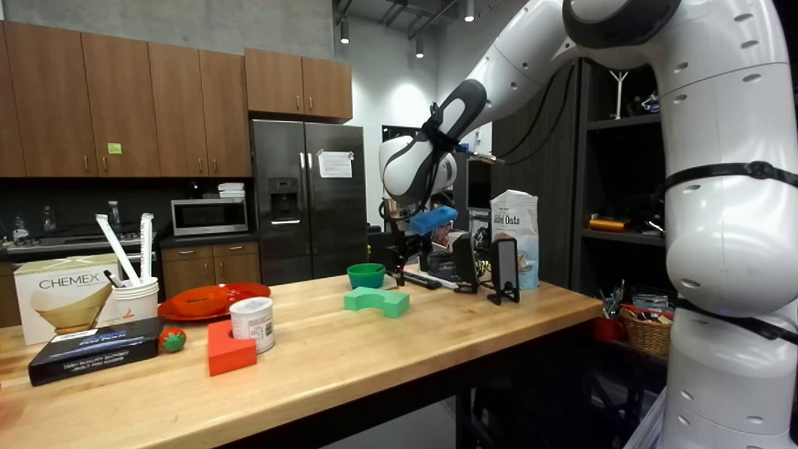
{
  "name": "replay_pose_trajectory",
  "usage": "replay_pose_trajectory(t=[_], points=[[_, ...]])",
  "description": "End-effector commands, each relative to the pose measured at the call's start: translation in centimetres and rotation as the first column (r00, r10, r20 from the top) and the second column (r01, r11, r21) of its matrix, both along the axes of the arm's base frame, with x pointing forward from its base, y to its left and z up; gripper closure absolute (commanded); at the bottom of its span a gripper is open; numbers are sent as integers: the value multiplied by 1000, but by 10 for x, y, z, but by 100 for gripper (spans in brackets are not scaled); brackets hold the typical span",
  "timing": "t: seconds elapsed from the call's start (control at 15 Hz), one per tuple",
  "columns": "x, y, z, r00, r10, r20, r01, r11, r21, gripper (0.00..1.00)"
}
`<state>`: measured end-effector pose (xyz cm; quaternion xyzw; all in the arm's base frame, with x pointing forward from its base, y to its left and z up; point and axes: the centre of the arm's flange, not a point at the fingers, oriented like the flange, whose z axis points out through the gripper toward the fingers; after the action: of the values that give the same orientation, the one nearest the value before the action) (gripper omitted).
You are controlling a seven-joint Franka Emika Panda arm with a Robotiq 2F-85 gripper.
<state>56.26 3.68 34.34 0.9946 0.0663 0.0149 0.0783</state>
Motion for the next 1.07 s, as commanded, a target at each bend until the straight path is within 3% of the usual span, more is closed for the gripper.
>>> replay_pose_trajectory(t=[0.0,0.33,1.0], points=[[1,1,-1,1000,4,-24,-2,997,82,0],[-3,9,-12,999,18,-41,-10,984,180,0],[11,-6,-32,995,86,52,-93,980,176,0]])
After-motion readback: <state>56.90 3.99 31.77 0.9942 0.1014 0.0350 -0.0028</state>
